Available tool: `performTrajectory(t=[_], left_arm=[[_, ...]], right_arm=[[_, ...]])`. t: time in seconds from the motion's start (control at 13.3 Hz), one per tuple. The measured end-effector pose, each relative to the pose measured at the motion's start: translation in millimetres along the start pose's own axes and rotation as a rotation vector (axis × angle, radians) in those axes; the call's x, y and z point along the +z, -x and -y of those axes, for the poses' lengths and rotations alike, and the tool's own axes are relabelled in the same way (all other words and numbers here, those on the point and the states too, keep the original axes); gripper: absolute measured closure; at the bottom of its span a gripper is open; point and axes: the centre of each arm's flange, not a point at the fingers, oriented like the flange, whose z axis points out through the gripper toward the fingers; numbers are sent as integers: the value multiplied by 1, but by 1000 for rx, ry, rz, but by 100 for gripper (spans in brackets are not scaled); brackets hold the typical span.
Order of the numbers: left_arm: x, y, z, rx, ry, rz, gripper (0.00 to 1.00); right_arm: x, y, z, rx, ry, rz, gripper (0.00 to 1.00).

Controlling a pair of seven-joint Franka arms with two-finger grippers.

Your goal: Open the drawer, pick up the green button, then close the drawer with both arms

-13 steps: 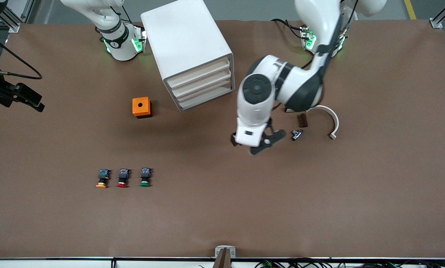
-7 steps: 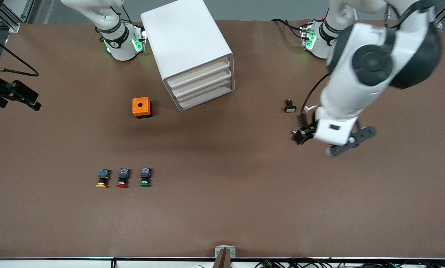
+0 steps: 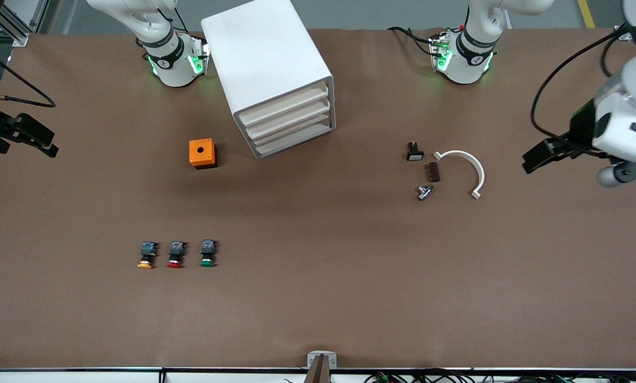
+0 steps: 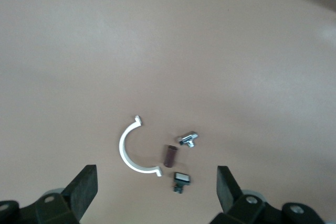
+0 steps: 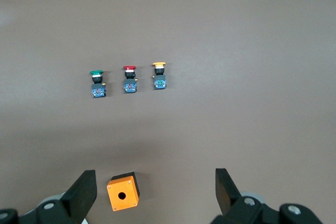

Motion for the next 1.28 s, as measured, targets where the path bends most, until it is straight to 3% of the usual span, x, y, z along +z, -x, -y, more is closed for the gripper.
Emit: performTrajectory(t=[0.38,0.83,1.28], left_arm=[[-12,18,54,58,29,21,0],[-11,79,58,104,15,7,0],[-13,90,49,146,-54,-13,0]], right_arm=[[-6,0,1,-6,-1,-11,0],[-5,0,1,-6,-1,-8,0],[-5,0,1,-6,-1,-7,0]])
